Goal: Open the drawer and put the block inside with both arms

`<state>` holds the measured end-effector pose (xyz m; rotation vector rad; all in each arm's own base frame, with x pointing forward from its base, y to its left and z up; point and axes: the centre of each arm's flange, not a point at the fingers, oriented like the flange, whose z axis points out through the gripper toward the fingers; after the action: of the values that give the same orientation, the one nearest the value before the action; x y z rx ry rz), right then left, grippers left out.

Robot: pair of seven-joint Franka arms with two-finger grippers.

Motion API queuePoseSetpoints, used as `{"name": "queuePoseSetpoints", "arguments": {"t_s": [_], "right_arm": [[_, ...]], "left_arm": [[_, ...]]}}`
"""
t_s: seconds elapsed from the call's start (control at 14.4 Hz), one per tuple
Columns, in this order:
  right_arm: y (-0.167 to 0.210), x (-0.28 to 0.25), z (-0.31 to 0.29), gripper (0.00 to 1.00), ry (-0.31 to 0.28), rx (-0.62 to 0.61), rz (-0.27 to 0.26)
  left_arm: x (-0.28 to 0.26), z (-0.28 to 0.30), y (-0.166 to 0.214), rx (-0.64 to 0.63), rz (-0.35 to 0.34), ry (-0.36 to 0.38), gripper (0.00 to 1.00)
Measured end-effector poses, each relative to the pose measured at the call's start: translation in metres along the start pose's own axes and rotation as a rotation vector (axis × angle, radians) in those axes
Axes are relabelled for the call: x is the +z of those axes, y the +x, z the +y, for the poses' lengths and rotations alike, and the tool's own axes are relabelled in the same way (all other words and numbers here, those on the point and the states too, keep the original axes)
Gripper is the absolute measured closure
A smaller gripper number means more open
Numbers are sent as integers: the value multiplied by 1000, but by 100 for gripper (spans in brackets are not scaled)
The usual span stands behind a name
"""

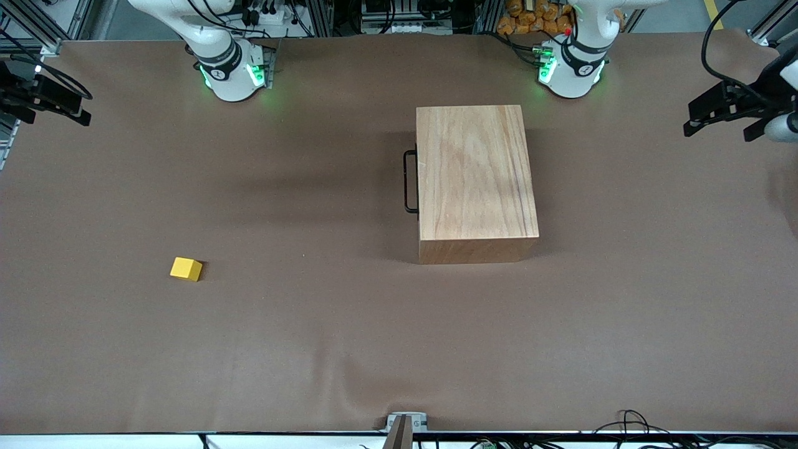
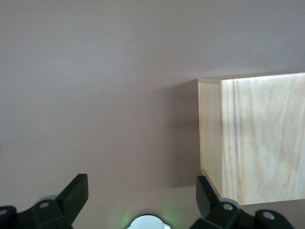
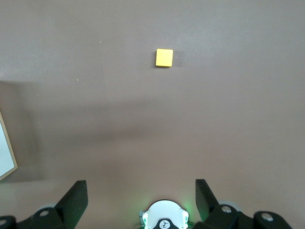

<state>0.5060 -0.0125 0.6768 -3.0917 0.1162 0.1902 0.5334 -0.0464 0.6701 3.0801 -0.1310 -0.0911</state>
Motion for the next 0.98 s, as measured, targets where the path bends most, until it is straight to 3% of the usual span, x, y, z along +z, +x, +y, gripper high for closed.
{"name": "queuePoseSetpoints", "arguments": {"t_s": [0.21,0.56,0.98], "right_arm": [[1,1,2,0,-1,4,-2],[10,20,1,0,-1,5,-14],[18,13,1,0,2,4,62]], "left_arm": [[21,25,12,6,-41,-22,0],[65,139,21,-57,-109,8,0],[114,252,24,-140,-100,24,0]]}}
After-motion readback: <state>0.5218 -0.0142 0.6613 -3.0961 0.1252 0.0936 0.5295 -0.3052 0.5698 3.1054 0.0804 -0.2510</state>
